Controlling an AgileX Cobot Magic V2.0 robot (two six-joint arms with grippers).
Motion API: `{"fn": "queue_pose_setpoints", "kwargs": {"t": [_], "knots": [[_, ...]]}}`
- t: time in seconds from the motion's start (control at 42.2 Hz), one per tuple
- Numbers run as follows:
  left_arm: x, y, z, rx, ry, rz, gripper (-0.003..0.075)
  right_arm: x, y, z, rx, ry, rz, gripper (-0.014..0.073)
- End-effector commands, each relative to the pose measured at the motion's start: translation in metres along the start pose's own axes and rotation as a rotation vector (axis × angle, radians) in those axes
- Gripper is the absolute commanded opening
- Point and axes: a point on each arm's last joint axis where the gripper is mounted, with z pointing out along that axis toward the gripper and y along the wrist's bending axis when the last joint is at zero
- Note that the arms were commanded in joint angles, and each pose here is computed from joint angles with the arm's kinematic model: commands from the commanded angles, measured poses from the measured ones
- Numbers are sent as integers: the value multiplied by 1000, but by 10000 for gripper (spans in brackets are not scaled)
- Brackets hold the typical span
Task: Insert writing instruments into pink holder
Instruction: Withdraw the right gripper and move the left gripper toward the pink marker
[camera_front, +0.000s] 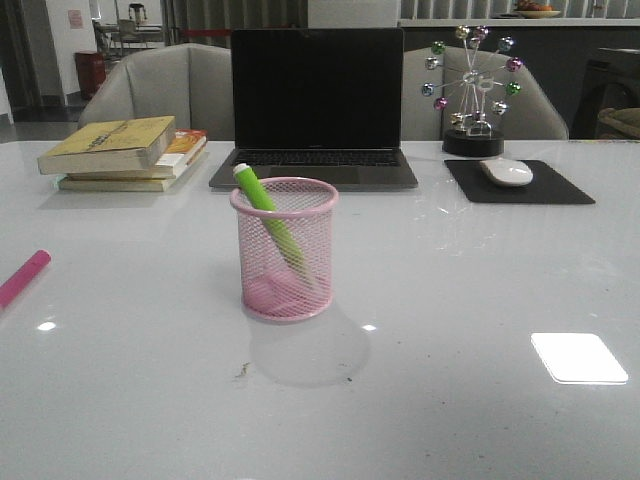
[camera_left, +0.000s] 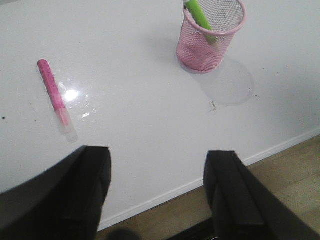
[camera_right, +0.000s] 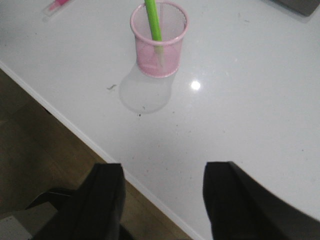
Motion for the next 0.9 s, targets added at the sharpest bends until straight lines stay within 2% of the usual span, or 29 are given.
{"fn": "queue_pose_setpoints", "kwargs": {"t": [0.0, 0.142, 0.19, 0.284, 0.498, 0.877], "knots": [[-14, 1, -1, -14, -80, -47, 497, -6, 0, -12, 0, -68, -10, 469], [-17, 11, 16, -102, -11, -92, 596, -5, -1, -13, 5, -56, -14, 469], [-20, 15, 24, -134, 20, -106, 608, -4, 0, -13, 1, -53, -10, 469], [-27, 21, 41, -189, 82, -126, 604, -4, 0, -13, 1, -53, -10, 469], [-46, 35, 90, -227, 220, -149, 604, -4, 0, -13, 1, -53, -10, 469], [-77, 98, 190, -307, 390, -273, 604, -4, 0, -13, 1, -53, -10, 469]]}}
